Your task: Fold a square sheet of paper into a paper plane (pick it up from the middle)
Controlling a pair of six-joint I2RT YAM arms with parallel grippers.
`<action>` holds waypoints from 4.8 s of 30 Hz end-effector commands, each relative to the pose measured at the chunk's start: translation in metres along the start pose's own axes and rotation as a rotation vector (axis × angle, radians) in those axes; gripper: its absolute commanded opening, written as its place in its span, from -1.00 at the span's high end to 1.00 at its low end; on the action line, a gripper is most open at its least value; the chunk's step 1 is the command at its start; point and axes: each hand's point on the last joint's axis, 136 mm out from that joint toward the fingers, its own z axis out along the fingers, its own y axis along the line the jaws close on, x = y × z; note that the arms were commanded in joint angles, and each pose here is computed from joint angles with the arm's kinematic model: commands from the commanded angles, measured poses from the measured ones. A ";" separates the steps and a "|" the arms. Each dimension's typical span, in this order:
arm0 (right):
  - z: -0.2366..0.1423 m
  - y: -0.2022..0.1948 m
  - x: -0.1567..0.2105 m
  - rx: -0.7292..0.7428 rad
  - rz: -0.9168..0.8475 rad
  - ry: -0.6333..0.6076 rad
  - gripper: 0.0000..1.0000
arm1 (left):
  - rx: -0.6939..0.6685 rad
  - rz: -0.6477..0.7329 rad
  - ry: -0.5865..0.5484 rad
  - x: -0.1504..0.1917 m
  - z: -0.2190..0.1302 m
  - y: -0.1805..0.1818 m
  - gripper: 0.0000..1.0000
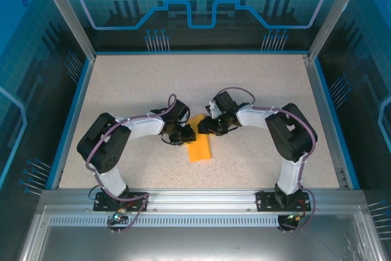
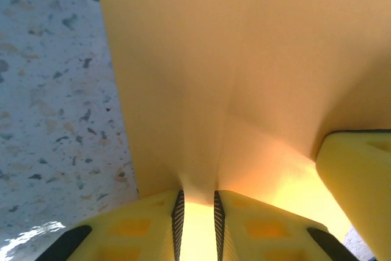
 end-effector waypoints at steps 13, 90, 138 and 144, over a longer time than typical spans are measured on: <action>-0.014 -0.002 0.018 0.141 -0.050 -0.013 -0.05 | 0.026 0.036 0.002 -0.005 0.000 -0.015 0.56; -0.011 -0.032 0.030 0.323 -0.020 -0.015 0.20 | -0.109 0.000 -0.230 -0.023 -0.055 0.005 0.47; -0.003 -0.038 0.034 0.333 0.027 -0.001 0.19 | -0.037 -0.021 -0.039 -0.006 0.014 0.000 0.67; -0.002 -0.038 0.035 0.330 0.028 0.001 0.19 | -0.103 -0.017 -0.024 -0.002 0.019 0.016 0.78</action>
